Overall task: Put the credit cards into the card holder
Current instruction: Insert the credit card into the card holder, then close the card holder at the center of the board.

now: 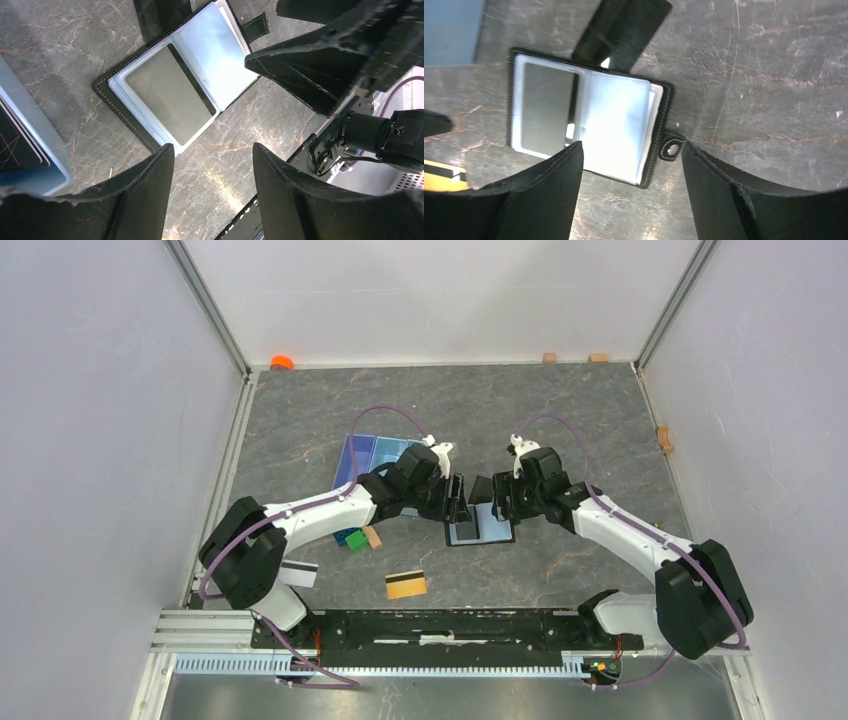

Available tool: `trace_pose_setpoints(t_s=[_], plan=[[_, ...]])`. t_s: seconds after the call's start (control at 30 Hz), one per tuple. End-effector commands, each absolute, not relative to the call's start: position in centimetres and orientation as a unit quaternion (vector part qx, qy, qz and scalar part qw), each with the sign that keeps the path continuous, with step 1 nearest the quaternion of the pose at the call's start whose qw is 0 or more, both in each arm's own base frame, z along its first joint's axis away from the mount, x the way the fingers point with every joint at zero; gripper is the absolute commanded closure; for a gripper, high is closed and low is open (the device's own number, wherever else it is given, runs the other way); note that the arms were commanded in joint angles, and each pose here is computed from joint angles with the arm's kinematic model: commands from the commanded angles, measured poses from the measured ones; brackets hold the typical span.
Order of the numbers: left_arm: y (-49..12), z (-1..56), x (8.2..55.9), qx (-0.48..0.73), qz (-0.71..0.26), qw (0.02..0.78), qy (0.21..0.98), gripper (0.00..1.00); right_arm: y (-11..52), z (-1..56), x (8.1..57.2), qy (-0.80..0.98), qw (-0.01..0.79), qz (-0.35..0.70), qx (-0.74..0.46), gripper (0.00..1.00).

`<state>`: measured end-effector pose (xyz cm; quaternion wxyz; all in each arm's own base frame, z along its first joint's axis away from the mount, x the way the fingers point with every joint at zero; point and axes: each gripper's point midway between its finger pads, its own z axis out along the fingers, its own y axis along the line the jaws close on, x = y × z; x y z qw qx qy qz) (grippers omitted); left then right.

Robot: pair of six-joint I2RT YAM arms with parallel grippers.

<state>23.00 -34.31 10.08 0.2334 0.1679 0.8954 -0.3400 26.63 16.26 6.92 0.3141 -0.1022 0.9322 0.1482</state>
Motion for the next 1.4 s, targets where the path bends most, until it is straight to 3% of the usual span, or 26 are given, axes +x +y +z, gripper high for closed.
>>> trace_pose_setpoints(t_s=[0.0, 0.2, 0.37, 0.57, 0.93, 1.27, 1.37], plan=[[-33.8, 12.5, 23.7, 0.175, -0.348, 0.253, 0.886, 0.34, 15.1, 6.1, 27.2, 0.941, 0.303, 0.105, -0.107, 0.26], [-31.6, 12.9, 24.3, 0.162, -0.343, 0.259, 0.888, 0.33, 14.2, 4.5, 27.8, 0.947, 0.298, 0.073, -0.098, 0.41], [-29.8, 14.0, 24.9, 0.159, -0.333, 0.272, 0.889, 0.33, 12.8, 5.2, 28.8, 0.944, 0.317, 0.030, -0.088, 0.72], [-26.4, 14.5, 25.5, 0.163, -0.312, 0.268, 0.897, 0.33, 12.1, 8.5, 29.9, 0.931, 0.353, 0.010, -0.090, 1.00], [-21.2, 17.8, 26.4, 0.174, -0.279, 0.317, 0.890, 0.30, 14.1, 15.2, 29.3, 0.908, 0.392, 0.063, -0.133, 1.00], [-22.0, 17.6, 25.3, 0.165, -0.323, 0.307, 0.880, 0.30, 23.1, 11.1, 24.5, 0.901, 0.335, 0.202, -0.189, 1.00], [-22.5, 17.5, 24.7, 0.158, -0.343, 0.300, 0.876, 0.31, 24.5, 8.5, 22.9, 0.904, 0.301, 0.230, -0.198, 0.88]])
